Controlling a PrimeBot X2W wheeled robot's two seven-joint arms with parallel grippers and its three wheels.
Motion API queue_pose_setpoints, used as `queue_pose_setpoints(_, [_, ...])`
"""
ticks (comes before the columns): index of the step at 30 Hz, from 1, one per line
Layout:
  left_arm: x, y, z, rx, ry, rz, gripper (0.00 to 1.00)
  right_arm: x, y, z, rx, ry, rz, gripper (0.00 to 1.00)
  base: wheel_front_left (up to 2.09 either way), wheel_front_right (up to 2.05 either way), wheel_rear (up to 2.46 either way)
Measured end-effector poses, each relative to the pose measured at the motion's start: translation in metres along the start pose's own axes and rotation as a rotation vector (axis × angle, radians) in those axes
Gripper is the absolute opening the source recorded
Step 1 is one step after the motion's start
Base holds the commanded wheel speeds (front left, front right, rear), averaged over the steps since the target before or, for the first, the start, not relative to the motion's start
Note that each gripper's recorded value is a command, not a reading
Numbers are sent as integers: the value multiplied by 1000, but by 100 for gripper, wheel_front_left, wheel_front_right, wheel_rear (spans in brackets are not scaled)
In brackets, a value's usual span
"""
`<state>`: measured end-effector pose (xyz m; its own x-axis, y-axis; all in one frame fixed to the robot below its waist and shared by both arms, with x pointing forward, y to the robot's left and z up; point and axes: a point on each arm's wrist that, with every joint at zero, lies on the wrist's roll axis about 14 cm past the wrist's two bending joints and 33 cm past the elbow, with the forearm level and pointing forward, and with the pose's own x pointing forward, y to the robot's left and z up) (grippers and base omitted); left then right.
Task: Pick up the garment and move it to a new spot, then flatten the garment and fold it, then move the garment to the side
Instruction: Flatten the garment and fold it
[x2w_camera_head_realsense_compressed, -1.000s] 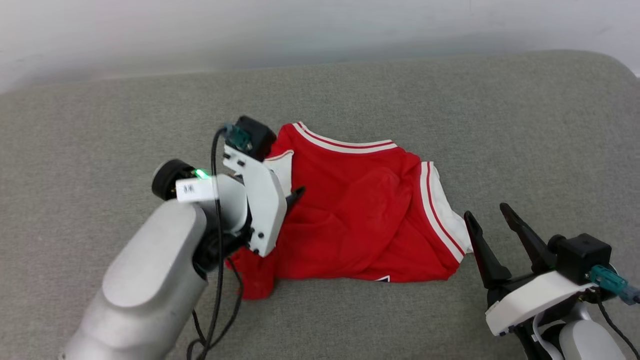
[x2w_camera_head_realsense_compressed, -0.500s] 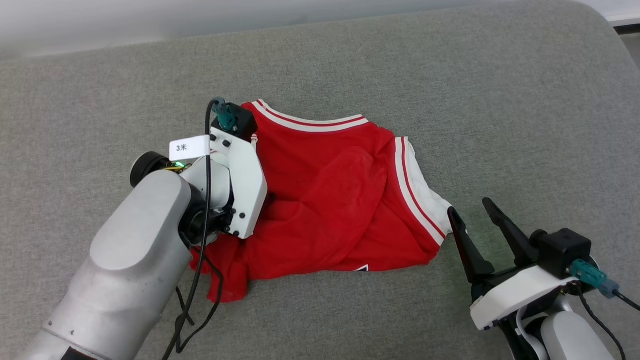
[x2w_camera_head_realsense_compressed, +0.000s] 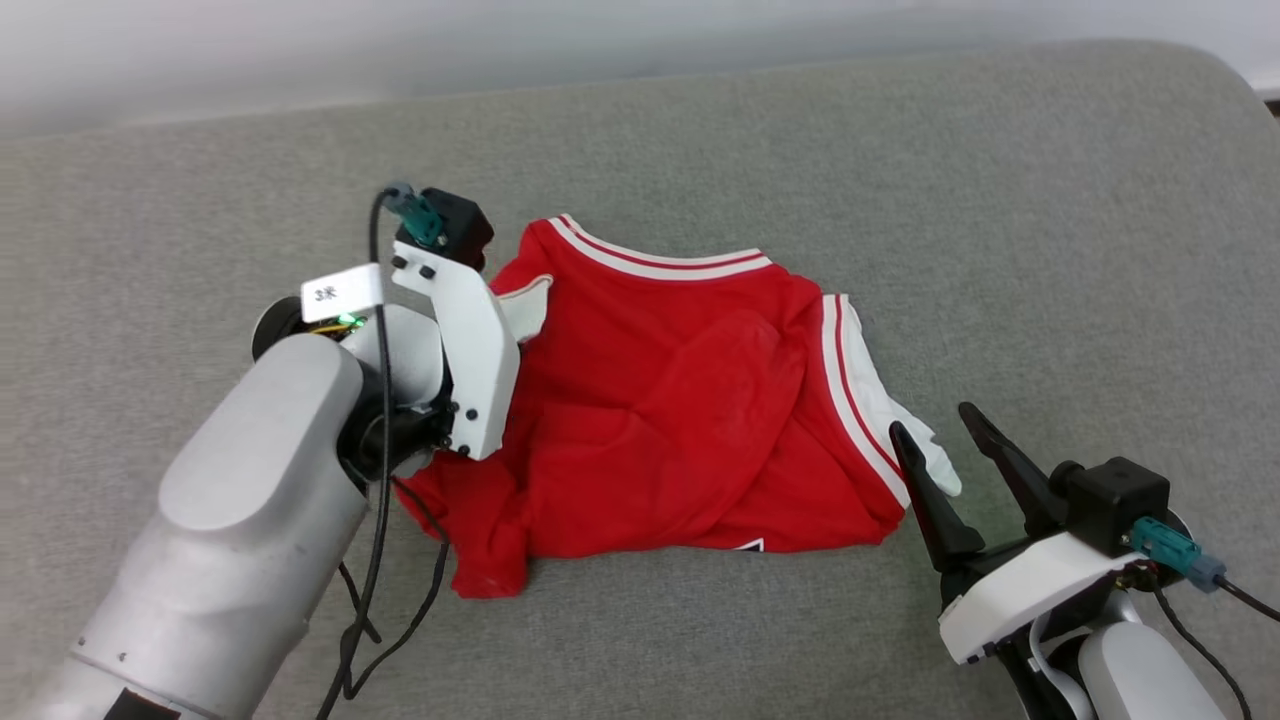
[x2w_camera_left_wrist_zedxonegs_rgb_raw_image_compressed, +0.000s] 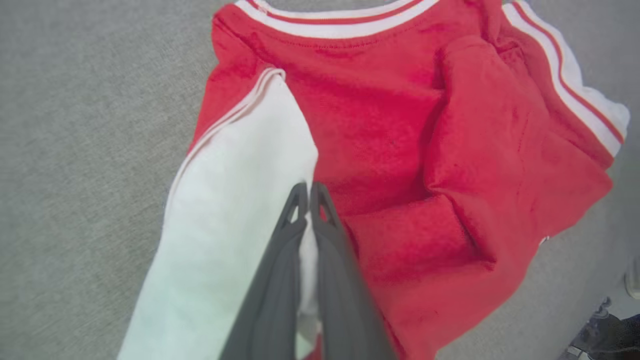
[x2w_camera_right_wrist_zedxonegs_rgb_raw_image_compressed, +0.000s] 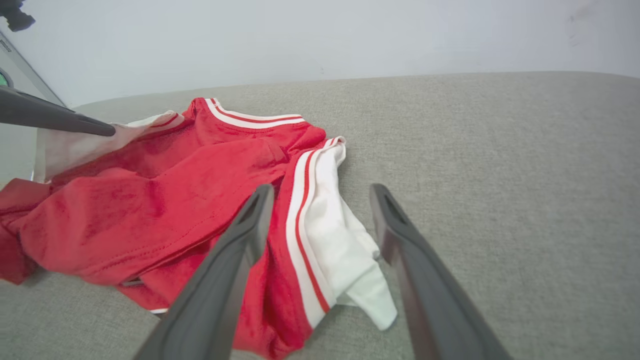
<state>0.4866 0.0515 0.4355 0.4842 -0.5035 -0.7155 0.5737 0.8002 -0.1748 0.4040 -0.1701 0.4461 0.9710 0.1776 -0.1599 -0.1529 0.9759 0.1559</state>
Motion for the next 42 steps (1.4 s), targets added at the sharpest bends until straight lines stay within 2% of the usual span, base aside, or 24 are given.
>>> queue_pose_setpoints(2, [-24,10,18,-50,-113,23,0,-1,7,4,-2,-6,20,100,0,0,0])
queue_pose_setpoints(12, [-88,104,13,-246,-319,288,0,6,24,5,-23,6,76,100,0,0,0])
queue_pose_setpoints(15, [-88,124,-2,-263,-312,349,0,8,24,0,-29,29,78,100,0,0,0])
queue_pose_setpoints(24, [-79,169,-20,-194,-333,518,0,11,12,-12,-50,76,52,100,0,0,0])
queue_pose_setpoints(25, [-78,174,-24,-175,-319,543,100,11,10,-12,-50,79,49,100,0,0,0])
queue_pose_setpoints(28, [-73,178,-37,-114,-272,570,100,11,9,-13,-56,83,44,100,0,0,0])
queue_pose_setpoints(31, [-82,183,-24,-66,-338,601,100,11,10,-11,-55,78,43,100,0,0,0])
queue_pose_setpoints(36, [-106,175,6,30,-535,626,100,10,14,-2,-58,54,51,100,0,0,0])
queue_pose_setpoints(42, [-143,140,43,131,-786,588,100,5,19,11,-65,15,60,100,0,0,0])
